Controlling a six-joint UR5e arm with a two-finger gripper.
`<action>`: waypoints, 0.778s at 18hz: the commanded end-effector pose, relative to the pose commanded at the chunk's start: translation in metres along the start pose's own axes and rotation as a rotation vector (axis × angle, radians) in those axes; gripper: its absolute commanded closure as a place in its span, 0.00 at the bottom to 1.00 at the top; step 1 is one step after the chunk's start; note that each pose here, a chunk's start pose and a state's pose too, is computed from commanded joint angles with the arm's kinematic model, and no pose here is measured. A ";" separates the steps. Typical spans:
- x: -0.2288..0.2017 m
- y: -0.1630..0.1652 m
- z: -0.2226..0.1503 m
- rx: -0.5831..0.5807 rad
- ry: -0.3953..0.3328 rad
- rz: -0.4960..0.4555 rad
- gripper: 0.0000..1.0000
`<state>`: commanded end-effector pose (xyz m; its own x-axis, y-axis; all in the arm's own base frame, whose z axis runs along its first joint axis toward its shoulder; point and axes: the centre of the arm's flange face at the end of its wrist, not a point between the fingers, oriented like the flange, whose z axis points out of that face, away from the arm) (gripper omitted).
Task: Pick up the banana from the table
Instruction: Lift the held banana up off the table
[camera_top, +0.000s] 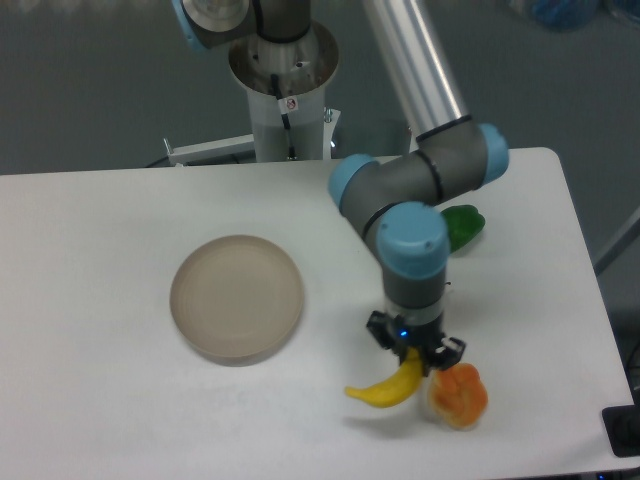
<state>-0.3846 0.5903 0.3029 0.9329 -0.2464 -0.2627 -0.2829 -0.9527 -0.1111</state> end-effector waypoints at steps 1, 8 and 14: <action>-0.004 0.004 -0.006 0.005 -0.007 0.002 0.67; -0.035 0.006 -0.046 0.053 -0.050 0.065 0.67; -0.038 0.005 -0.048 0.055 -0.055 0.077 0.67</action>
<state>-0.4105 0.5864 0.3587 0.8946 -0.3067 -0.3249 -0.3665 -0.9197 -0.1409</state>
